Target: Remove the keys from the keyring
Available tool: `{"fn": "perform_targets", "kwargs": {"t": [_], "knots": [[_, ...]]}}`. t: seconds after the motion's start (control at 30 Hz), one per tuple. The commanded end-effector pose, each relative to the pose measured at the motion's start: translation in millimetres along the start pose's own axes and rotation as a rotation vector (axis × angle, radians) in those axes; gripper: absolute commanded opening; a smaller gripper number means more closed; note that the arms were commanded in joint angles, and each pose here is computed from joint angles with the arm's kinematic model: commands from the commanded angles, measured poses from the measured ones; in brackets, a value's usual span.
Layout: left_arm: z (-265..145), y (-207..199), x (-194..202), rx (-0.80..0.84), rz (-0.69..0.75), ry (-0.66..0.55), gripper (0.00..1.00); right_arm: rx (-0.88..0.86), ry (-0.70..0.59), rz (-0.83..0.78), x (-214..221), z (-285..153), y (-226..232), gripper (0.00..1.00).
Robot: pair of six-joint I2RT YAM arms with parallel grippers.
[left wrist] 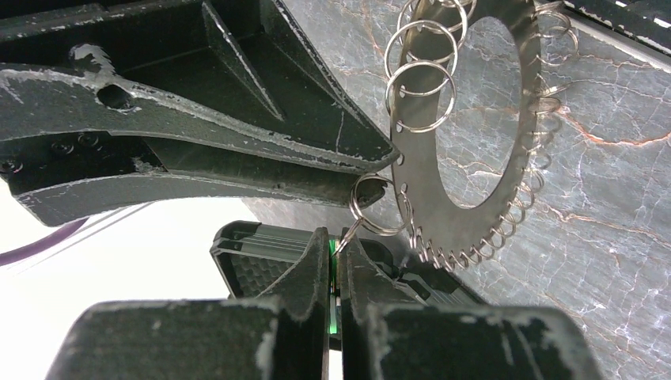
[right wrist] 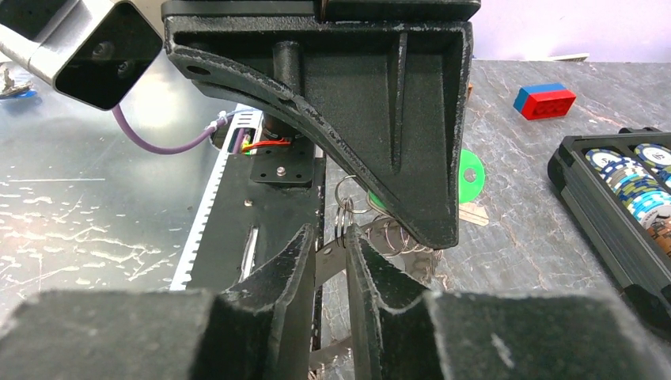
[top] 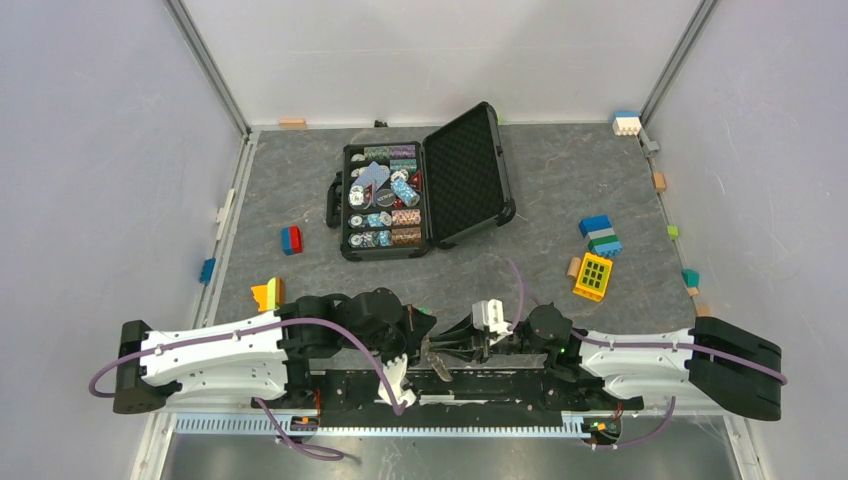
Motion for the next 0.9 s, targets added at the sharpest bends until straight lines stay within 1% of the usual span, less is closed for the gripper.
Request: {"fn": "perform_targets", "kwargs": {"t": [0.0,0.17,0.2,0.23,0.6,0.73,0.8,0.87], "knots": [[-1,12,-2,-0.058,0.040,-0.009,0.02,0.010,-0.055,-0.011,-13,7,-4,0.26],[0,12,-2,-0.057,0.042,-0.013,0.02,0.017,-0.059,-0.006,-15,10,-6,0.28],[-44,23,-7,-0.227,0.060,-0.013,0.02,0.019,-0.059,-0.006,-15,10,-6,0.28],[-1,13,-2,-0.061,0.041,-0.014,0.02,0.021,-0.058,-0.006,-14,10,-6,0.28],[1,12,-2,-0.052,0.040,-0.015,0.02,0.025,-0.072,-0.005,-19,15,-9,0.26],[0,12,-2,-0.054,0.042,-0.014,0.02,0.028,-0.069,-0.001,-18,15,-9,0.19],[0,12,-2,-0.054,0.043,-0.013,0.02,0.034,-0.064,0.000,-17,15,-9,0.13],[1,12,-2,-0.052,0.040,-0.009,0.02,0.039,-0.058,0.003,-16,14,-9,0.05]]}}
Point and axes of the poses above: each gripper's point midway between its finger pads, its own z axis out along the fingers, its own y axis along the line the jaws close on, x = y × z, the point moved 8 cm from there along -z, back along the fingers, and after that the axes turned 5 degrees about -z, right-handed, at the moved point
